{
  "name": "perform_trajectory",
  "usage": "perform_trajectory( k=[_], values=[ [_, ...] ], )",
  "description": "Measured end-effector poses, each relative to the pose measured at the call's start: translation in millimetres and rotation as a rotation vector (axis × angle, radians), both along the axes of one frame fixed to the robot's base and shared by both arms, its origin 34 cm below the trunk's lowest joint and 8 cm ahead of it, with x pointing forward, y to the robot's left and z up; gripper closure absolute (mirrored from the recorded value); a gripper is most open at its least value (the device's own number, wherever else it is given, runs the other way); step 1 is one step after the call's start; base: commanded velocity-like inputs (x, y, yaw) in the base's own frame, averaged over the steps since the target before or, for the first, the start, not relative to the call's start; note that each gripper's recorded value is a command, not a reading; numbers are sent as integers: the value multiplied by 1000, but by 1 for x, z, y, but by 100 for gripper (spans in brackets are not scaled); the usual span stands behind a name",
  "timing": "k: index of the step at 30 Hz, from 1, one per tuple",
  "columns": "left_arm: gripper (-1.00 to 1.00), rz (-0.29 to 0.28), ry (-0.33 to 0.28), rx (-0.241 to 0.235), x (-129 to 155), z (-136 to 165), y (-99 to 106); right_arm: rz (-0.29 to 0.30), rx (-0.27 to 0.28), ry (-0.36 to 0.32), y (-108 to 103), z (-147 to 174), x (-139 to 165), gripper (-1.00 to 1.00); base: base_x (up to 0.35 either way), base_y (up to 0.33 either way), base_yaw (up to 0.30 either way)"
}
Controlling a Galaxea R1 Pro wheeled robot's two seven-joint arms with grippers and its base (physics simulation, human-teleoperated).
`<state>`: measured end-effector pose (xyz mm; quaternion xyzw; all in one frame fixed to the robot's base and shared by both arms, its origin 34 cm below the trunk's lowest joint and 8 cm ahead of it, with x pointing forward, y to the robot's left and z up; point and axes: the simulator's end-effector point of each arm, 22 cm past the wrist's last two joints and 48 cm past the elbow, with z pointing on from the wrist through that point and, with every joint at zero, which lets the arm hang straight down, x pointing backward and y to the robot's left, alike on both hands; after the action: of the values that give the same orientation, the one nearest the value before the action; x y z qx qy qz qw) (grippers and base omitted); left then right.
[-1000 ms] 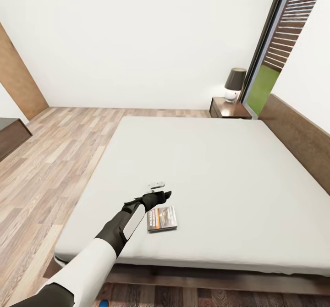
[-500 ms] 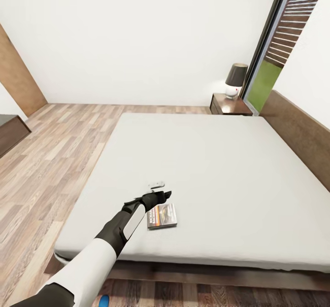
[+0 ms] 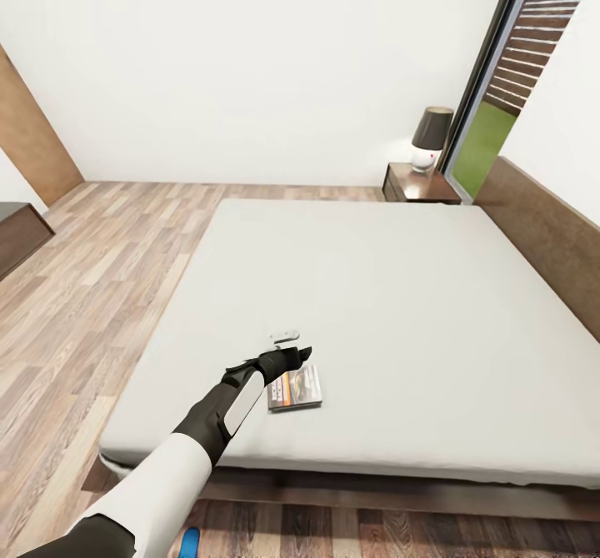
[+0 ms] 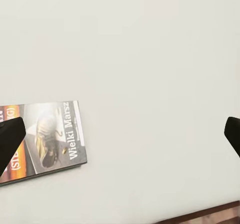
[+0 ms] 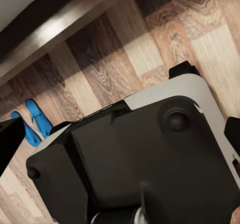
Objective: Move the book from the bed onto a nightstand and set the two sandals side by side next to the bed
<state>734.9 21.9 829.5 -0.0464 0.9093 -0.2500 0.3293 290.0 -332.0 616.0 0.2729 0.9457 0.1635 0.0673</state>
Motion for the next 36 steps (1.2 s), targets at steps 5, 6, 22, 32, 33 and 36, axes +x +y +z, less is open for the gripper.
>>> perform_trajectory(
  k=[5, 6, 22, 32, 33, 36],
  values=[
    [-100, 0, 8, 0, -1, -5, 0, 0, 0, 8, 0, -1, -3, -100, 0, 0, 0],
    [-100, 0, 9, 0, -2, -6, 0, 0, 0, 9, 0, -2, -4, -100, 0, 0, 0],
    [-100, 1, 35, 0, -6, -21, 0, 0, 0, 34, 0, -6, -13, -100, 0, 0, 0],
    [-100, 0, 51, 0, -10, -31, 0, 0, 0, 49, 0, -9, -19, -100, 0, 0, 0],
    [-100, 0, 52, 0, -10, -32, 0, 0, 0, 50, 0, -9, -20, -100, 0, 0, 0],
    [-100, 1, 56, 0, -11, -35, 0, 0, 0, 55, 0, -10, -22, -100, 0, 0, 0]
  ],
)
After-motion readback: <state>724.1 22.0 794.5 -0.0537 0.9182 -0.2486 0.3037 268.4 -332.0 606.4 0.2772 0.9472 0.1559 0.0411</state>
